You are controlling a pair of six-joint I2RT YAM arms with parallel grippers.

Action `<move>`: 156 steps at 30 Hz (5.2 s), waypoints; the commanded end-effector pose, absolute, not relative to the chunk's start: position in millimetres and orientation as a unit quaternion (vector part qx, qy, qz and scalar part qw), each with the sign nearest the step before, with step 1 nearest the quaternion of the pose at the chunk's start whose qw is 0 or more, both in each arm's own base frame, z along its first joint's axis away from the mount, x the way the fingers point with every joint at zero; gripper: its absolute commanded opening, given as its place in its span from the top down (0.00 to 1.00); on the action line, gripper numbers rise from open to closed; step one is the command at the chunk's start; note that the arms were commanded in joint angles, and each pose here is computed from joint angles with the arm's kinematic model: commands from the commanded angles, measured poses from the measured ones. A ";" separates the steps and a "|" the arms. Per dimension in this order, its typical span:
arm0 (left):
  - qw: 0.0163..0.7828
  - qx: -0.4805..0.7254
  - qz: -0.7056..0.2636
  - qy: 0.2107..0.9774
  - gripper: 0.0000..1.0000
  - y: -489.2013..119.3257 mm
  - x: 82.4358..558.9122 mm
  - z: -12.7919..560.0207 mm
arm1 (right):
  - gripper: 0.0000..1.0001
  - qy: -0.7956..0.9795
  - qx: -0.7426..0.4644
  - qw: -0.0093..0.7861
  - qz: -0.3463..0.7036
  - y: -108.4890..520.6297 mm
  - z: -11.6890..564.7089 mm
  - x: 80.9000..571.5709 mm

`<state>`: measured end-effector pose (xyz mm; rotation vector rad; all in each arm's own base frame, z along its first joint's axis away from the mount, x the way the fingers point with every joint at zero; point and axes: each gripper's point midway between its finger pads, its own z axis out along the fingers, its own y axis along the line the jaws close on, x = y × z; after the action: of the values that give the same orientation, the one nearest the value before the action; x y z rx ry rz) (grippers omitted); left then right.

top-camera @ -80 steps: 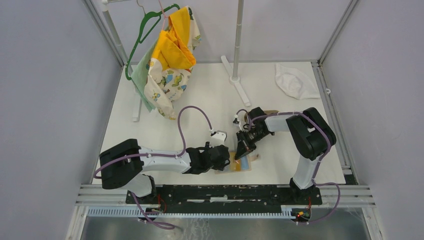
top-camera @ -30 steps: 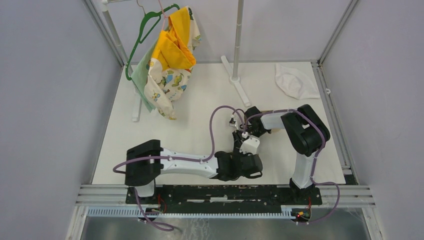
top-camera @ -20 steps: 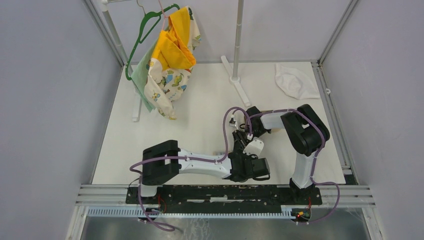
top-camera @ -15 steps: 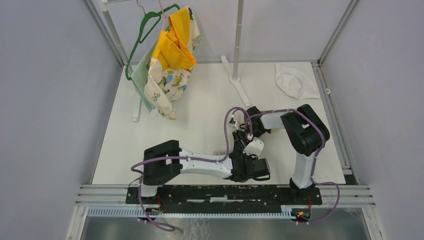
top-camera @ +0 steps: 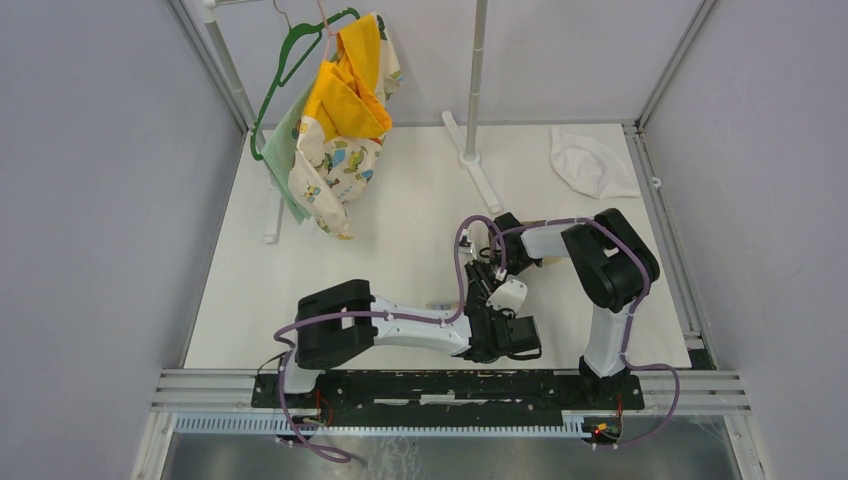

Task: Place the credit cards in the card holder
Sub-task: Insert the credit card into the card holder, then close the card holder at the center of the board.

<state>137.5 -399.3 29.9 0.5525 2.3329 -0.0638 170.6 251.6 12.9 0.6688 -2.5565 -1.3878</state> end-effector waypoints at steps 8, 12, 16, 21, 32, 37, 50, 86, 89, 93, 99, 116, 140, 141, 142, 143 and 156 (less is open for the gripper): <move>0.380 0.154 -0.010 0.912 0.64 -386.0 161.7 31.1 | 0.68 -0.867 0.268 0.050 -0.417 243.1 -18.1 179.2; 0.377 0.150 -0.003 0.914 0.60 -378.8 164.3 27.4 | 0.67 -0.865 0.271 0.049 -0.420 243.8 -15.9 179.9; 0.377 0.145 -0.002 0.915 0.58 -374.7 165.6 28.2 | 0.65 -0.861 0.273 0.044 -0.428 244.6 -9.4 182.4; 0.378 0.139 0.001 0.915 0.57 -367.7 168.2 29.2 | 0.63 -0.855 0.277 0.030 -0.438 245.0 0.6 187.2; 0.379 0.133 0.001 0.916 0.57 -358.6 168.8 33.7 | 0.61 -0.844 0.284 0.012 -0.455 246.1 15.6 192.6; 0.374 0.134 -0.004 0.918 0.57 -354.2 165.7 35.0 | 0.60 -0.841 0.284 0.007 -0.459 245.7 19.5 194.6; 0.361 0.159 -0.094 0.914 0.56 -368.4 151.4 65.1 | 0.61 -0.826 0.318 -0.057 -0.462 241.5 53.1 213.8; 0.485 0.059 -0.449 0.748 0.00 -275.4 151.6 178.5 | 0.02 -0.466 0.665 -0.500 -0.302 220.9 166.8 194.9; 0.478 0.068 -0.462 0.744 0.00 -272.8 155.0 170.2 | 0.02 -0.450 0.664 -0.516 -0.300 216.2 158.1 185.8; 0.455 0.056 -0.438 0.773 0.00 -264.9 165.7 146.9 | 0.02 -0.421 0.675 -0.524 -0.303 211.2 149.3 173.2; 0.434 0.048 -0.408 0.802 0.00 -254.5 169.9 122.6 | 0.02 -0.419 0.708 -0.500 -0.272 203.3 125.6 173.9; 0.412 0.050 -0.301 0.858 0.03 -222.6 170.3 85.7 | 0.26 -0.440 0.771 -0.393 -0.241 207.6 67.0 165.6; 0.292 0.048 -0.347 0.890 0.09 -270.9 155.9 43.7 | 0.70 -0.500 0.793 -0.296 -0.182 201.9 21.1 172.9; 0.286 0.043 -0.347 0.892 0.10 -271.0 155.1 41.7 | 0.71 -0.500 0.795 -0.291 -0.182 200.8 19.8 172.4; 0.282 0.040 -0.345 0.894 0.10 -270.7 154.5 38.7 | 0.71 -0.500 0.797 -0.287 -0.181 200.1 18.8 171.9; 0.279 0.036 -0.345 0.896 0.10 -270.8 154.2 36.9 | 0.72 -0.502 0.798 -0.280 -0.180 198.6 17.2 171.7; 0.231 0.019 -0.378 0.896 0.26 -288.1 146.3 16.0 | 0.73 -0.508 0.802 -0.255 -0.183 195.7 10.4 168.0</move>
<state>160.5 -290.4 36.4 0.0859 2.3626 -1.0252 162.9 203.9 18.1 3.0513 -1.9294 -0.8031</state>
